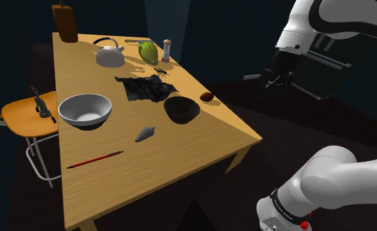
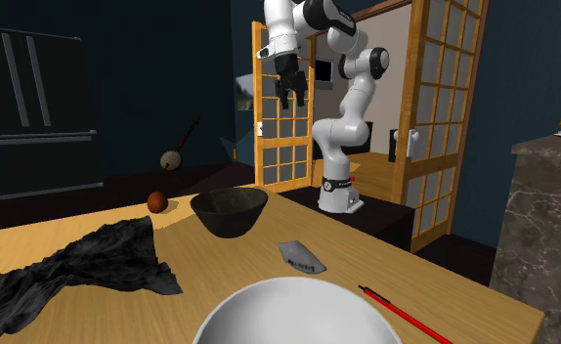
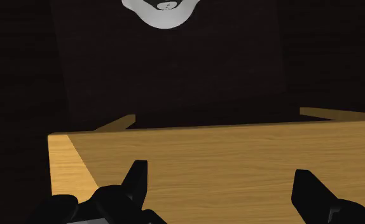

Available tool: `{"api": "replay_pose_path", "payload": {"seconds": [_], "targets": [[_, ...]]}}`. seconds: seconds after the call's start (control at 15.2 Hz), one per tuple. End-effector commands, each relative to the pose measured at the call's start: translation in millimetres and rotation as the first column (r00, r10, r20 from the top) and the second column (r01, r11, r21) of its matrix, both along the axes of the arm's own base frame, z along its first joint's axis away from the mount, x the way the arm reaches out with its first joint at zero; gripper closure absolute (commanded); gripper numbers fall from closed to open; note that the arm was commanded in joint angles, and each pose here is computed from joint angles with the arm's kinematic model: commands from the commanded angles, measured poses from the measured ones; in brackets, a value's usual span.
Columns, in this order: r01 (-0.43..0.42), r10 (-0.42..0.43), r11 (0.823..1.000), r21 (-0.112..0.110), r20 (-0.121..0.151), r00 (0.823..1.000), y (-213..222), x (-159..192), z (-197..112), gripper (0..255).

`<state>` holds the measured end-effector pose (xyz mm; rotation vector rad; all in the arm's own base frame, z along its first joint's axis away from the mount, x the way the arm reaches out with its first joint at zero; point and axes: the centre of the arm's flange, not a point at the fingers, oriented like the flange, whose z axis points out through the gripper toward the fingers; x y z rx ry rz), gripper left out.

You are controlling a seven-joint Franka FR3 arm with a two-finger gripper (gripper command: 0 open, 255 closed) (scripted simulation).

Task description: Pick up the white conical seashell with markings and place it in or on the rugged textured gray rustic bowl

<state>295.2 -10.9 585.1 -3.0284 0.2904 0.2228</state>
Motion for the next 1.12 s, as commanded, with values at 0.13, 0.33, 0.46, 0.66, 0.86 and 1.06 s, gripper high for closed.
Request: {"api": "replay_pose_path", "payload": {"seconds": [0.13, 0.33, 0.46, 0.66, 0.86, 1.06], "targets": [[0.027, -0.027, 1.000, 0.013, -0.001, 1.000, 15, 12, -16, 0], [0.066, -0.066, 0.997, 0.033, -0.003, 0.998, 36, 30, -40, 0], [0.093, -0.093, 0.995, 0.047, -0.005, 0.996, 51, 42, -56, 0], [0.133, -0.132, 0.989, 0.067, -0.009, 0.991, 72, 62, -80, 0], [0.172, -0.172, 0.981, 0.086, -0.014, 0.985, 93, 82, -103, 0], [0.211, -0.210, 0.972, 0.106, -0.019, 0.977, 114, 103, -125, 0]]}}
